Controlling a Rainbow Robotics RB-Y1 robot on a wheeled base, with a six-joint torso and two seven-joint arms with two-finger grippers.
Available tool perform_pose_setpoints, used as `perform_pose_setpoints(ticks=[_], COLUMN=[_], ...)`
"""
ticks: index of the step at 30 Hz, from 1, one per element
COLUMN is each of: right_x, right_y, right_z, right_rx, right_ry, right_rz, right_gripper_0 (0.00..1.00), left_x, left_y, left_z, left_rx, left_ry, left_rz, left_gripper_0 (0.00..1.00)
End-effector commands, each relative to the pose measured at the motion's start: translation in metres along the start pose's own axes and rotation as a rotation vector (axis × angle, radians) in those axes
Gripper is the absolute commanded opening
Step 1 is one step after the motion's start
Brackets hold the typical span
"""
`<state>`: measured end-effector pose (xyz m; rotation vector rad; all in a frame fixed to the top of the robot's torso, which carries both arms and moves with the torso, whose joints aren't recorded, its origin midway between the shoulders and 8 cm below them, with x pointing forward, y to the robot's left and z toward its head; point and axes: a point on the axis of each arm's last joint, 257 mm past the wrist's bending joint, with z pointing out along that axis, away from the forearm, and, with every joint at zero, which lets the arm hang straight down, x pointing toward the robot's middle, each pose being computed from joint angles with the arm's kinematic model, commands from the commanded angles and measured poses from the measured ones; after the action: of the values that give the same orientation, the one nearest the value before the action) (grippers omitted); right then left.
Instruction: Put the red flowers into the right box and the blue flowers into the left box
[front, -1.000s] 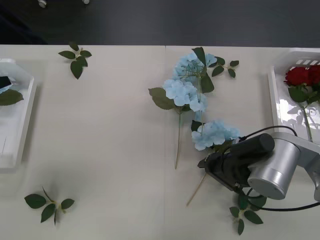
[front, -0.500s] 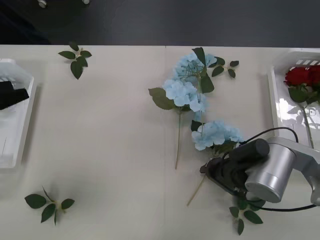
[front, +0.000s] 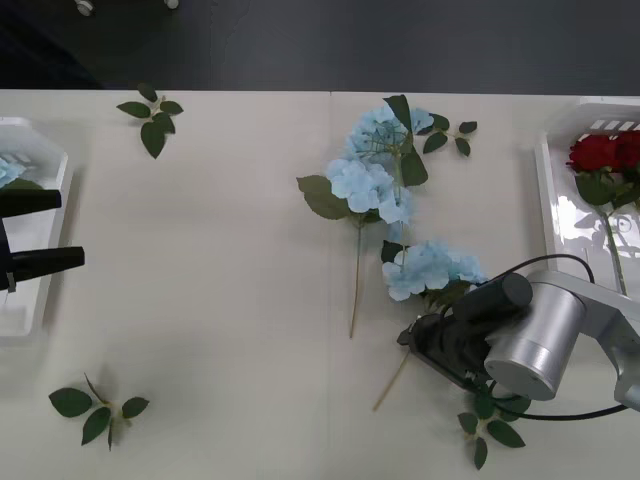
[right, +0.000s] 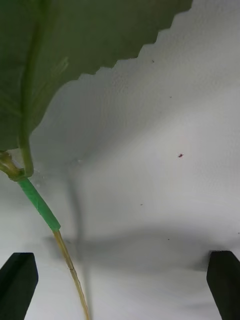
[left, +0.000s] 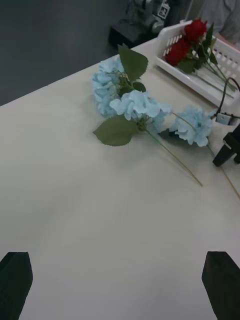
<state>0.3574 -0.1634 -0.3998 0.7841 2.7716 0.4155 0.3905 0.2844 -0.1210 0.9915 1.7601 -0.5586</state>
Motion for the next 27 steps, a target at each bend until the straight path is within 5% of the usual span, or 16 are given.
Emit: perform_pose_setpoints(ticks=[1,18,21,27], right_x=[0.0,-0.007,-0.009,-0.016], right_y=[0.002,-0.038,-0.036,-0.033], right_z=[0.011,0.024,0.029,0.034], right_rx=[-0.004,0.126,0.136,0.148], right_ry=[-0.002,0.003,0.003,-0.005], right_rz=[0.015,0.008,0.014,0.011], right_gripper_0=[1.0,1.0,0.84,0.67], left_x=[-0.009,-0.013,-0.017,-0.019], left_y=[-0.001,-0.013,-0.017,-0.019], left_z=[-0.003,0.024,0.032,0.039], left_rx=[0.027,0.125,0.132,0.136], left_ry=[0.073,0.163,0.138,0.122], left_rz=[0.19,0.272,0.266,0.26], left_gripper_0=[1.0,1.0,1.0,1.0])
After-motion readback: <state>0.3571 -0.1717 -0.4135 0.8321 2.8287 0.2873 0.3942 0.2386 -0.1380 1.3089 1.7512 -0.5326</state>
